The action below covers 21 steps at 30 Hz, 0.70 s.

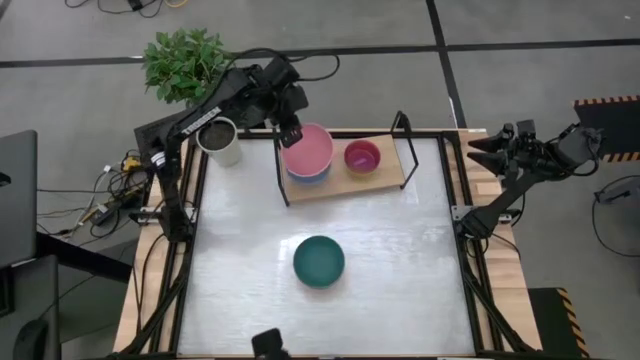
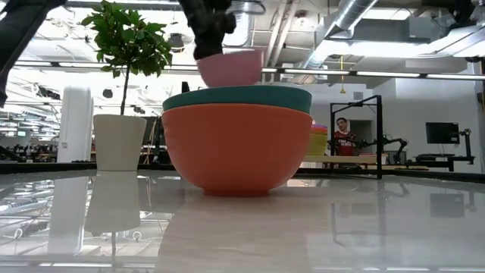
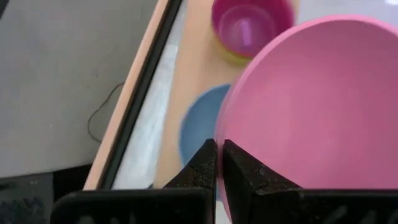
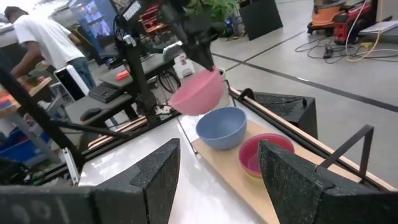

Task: Place and stack bowls onto a shelf
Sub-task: Stack the big pink bowl on top of the big blue bowl on the shelf

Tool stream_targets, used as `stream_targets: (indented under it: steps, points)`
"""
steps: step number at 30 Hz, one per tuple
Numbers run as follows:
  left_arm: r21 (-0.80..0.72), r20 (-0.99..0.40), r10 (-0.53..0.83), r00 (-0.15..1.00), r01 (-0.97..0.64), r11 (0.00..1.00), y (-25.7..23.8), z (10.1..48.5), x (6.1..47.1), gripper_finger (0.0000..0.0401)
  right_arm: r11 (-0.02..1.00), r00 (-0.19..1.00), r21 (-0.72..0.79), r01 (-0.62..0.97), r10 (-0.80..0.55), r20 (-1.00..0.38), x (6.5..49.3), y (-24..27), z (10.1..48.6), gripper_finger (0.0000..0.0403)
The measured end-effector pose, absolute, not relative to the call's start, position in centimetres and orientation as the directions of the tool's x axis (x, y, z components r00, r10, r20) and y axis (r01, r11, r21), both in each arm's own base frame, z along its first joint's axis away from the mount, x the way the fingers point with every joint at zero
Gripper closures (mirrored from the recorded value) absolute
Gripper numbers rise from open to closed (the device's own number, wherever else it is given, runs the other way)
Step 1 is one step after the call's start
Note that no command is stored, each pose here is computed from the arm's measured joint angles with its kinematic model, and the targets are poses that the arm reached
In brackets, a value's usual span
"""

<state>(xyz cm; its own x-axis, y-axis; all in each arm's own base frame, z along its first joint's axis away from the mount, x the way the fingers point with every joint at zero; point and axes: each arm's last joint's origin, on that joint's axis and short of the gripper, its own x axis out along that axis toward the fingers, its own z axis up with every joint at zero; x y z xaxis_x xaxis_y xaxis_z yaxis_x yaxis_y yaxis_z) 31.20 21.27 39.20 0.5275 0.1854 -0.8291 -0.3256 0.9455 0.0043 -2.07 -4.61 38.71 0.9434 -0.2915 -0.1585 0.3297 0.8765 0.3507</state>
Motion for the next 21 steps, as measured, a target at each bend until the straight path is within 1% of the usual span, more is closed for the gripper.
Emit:
stream_targets:
  steps: [6,14,17,21]
  points:
    - [0.016,-0.87,0.163,0.465,-0.303,0.953,23.8,36.2,32.2,0.0401,0.862,0.936,0.364,0.353,-0.319,-0.152,-2.1,-4.7,38.7,0.0161]
    - [0.022,-0.908,0.129,0.4,-0.26,0.965,25.6,32.9,33.3,0.0401,0.849,0.921,0.357,0.389,-0.362,-0.141,-2.1,-4.8,38.8,0.0161]
    - [0.018,-0.912,0.118,0.392,-0.25,0.968,25.8,32.4,33.6,0.0401,0.848,0.921,0.358,0.39,-0.363,-0.141,-2.1,-4.8,38.7,0.0161]
    - [0.05,-0.907,0.146,0.394,-0.244,0.969,25.9,32.3,33.8,0.04,0.844,0.921,0.369,0.39,-0.363,-0.143,-2.2,-4.8,38.7,0.0161]
